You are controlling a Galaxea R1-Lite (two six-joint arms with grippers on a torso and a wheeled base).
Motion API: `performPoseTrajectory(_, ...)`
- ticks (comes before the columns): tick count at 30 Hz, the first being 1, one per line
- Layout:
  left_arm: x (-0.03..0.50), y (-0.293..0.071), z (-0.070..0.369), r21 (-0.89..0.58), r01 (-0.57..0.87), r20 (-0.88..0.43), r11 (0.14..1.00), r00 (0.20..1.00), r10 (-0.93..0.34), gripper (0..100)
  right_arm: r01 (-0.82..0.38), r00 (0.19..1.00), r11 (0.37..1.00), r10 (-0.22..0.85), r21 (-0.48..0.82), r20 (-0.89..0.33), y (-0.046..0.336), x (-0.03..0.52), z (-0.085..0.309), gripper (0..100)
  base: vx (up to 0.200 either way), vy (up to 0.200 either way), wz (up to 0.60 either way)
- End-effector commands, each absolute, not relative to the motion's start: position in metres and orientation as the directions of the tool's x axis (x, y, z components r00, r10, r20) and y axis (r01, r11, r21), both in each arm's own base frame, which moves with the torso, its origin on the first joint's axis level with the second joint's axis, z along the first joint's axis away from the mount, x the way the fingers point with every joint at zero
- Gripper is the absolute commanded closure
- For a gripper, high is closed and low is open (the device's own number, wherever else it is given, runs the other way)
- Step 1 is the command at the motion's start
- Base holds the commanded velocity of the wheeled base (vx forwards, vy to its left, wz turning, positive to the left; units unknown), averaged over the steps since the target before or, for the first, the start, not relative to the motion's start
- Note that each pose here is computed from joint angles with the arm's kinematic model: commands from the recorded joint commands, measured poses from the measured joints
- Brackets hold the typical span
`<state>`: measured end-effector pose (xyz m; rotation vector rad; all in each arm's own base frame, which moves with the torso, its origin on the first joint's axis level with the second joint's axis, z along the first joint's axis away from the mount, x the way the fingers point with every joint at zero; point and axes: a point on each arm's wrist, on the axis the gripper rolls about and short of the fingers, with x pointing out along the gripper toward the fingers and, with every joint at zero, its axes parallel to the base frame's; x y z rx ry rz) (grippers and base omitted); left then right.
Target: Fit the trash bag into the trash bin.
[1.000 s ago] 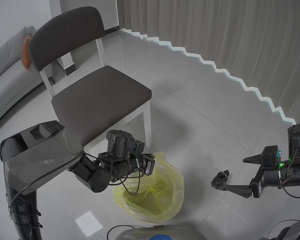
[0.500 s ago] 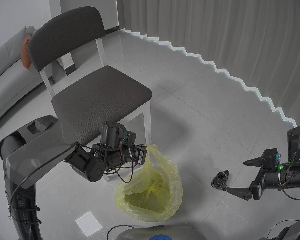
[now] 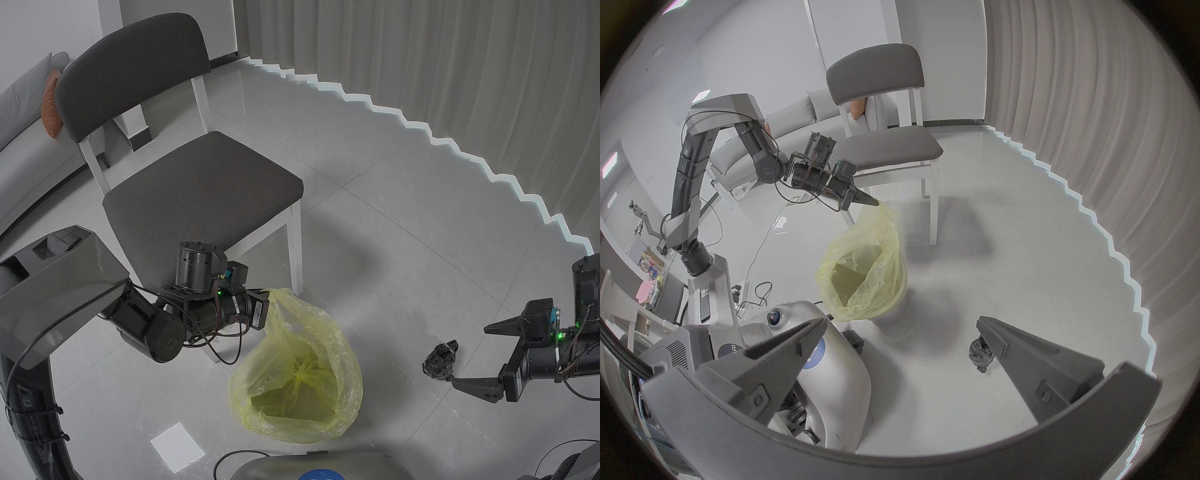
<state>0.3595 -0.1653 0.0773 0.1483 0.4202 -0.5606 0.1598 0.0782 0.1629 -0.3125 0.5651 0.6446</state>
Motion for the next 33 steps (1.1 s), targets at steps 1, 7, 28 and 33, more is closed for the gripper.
performPoseTrajectory(1,0.349,-0.149,0.092,0.036,0.521,-0.412,0.853,0.785,-0.462,100,-0.644,0.654,0.758,0.478,-0.100,-0.587,0.079,0.161,0.162,0,0.000,0.000,0.00)
performPoseTrajectory(7,0.328,-0.135,0.083,0.036,0.492,-0.466,0.870,0.778,-0.421,100,-0.647,0.650,0.756,0.479,-0.099,-0.591,0.079,0.160,0.161,0,0.000,0.000,0.00)
performPoseTrajectory(28,0.284,-0.092,0.071,0.039,0.417,-0.513,0.908,0.788,-0.340,100,-0.671,0.624,0.736,0.498,-0.086,-0.602,0.079,0.158,0.156,0,0.000,0.000,0.00)
performPoseTrajectory(33,0.285,-0.090,0.067,0.035,0.414,-0.525,0.910,0.782,-0.336,100,-0.671,0.621,0.736,0.497,-0.084,-0.606,0.078,0.157,0.155,0,0.000,0.000,0.00)
